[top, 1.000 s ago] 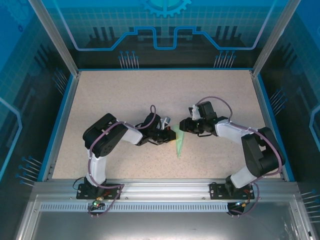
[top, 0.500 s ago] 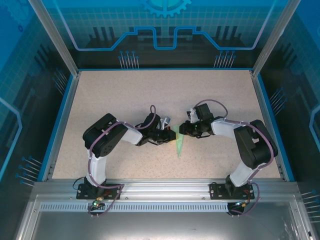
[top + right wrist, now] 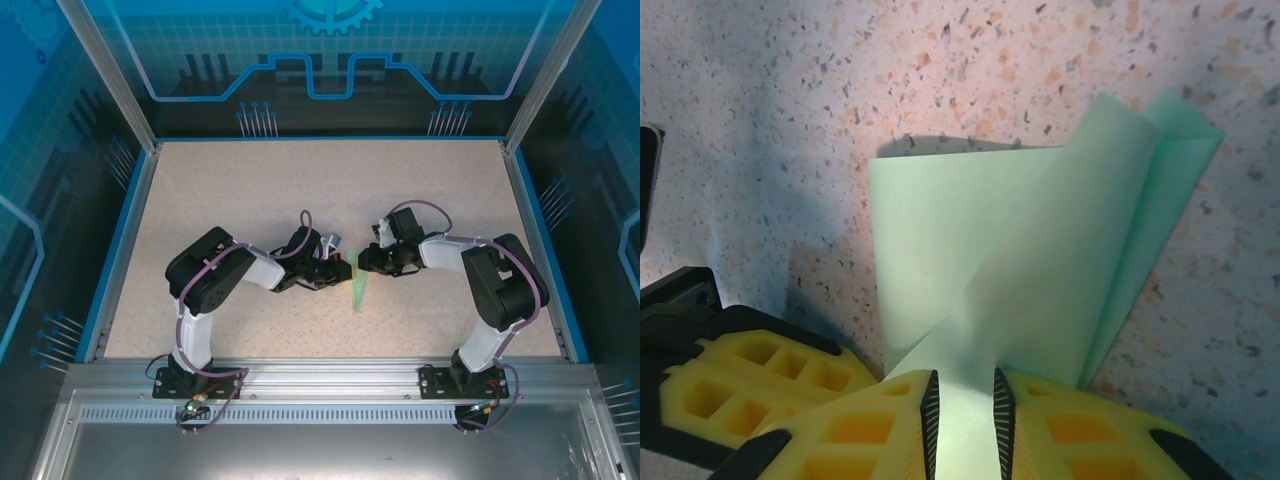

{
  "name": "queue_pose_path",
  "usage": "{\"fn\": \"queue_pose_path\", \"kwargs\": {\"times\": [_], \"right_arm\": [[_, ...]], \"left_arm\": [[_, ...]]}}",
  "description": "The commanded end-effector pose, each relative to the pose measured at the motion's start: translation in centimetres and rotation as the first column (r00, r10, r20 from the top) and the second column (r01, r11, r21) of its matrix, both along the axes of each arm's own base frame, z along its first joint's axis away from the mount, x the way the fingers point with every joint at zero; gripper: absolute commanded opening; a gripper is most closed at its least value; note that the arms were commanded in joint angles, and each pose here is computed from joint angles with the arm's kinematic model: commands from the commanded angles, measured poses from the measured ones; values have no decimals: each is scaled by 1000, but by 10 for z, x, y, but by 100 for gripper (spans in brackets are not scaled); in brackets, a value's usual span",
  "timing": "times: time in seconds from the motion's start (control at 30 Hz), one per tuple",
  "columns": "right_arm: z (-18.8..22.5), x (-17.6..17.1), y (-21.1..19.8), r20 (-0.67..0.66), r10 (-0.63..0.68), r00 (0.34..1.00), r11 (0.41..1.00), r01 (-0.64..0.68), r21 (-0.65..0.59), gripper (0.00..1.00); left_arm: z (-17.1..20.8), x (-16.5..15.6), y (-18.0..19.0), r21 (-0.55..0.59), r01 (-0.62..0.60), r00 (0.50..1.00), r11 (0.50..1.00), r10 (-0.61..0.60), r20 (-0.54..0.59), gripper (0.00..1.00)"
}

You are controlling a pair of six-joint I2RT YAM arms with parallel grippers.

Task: Fold a paper plane with a square sheet of paper (fold left side to right side)
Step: Fold the wing for the fifth time at the center of the table.

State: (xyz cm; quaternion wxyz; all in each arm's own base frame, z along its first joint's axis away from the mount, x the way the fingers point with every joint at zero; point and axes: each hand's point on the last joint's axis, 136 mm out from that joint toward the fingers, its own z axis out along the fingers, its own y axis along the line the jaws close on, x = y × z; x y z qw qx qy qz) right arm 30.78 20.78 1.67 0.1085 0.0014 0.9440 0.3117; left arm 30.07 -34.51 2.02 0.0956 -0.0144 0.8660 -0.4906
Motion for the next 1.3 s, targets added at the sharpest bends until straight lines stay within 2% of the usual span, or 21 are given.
{"fn": "queue_pose_path", "kwargs": {"times": [0.0, 0.27, 0.37, 0.47, 0.57, 0.7, 0.93, 1.07, 1.27], "right_arm": [[-14, -9, -5, -52, 10, 999, 998, -13, -58, 24], [-34, -25, -19, -134, 1, 991, 990, -19, -139, 24], [-37, -29, -22, -146, 3, 989, 987, -26, -157, 24], [-38, -30, -25, -148, 2, 989, 985, -27, -170, 24], [-39, -30, -26, -146, 3, 989, 984, -29, -173, 24], [-37, -29, -24, -143, 4, 990, 986, -28, -165, 24], [-35, -28, -24, -136, 5, 991, 986, -27, -162, 24], [-35, -28, -23, -137, 7, 991, 986, -30, -163, 24], [-35, -28, -24, -136, 5, 991, 986, -27, -163, 24]], "left_arm": [[-37, -11, 22, 121, -29, 998, 992, 36, -55, 0], [-25, -10, 20, 98, -28, 999, 995, 32, -40, 0], [-6, -8, 19, 76, -31, 999, 997, 32, -9, 8], [16, -8, 20, 58, -31, 999, 998, 30, 29, 20], [36, -11, 23, 52, -27, 998, 998, 24, 63, 28], [57, -22, 24, 33, -13, 996, 999, 10, 86, 27], [83, -57, -15, -31, 101, 994, 994, -100, 39, 25], [78, -66, -29, -7, 136, 991, 991, -136, 7, 24], [53, -67, -33, 18, 130, 990, 991, -129, -50, 24]]}}
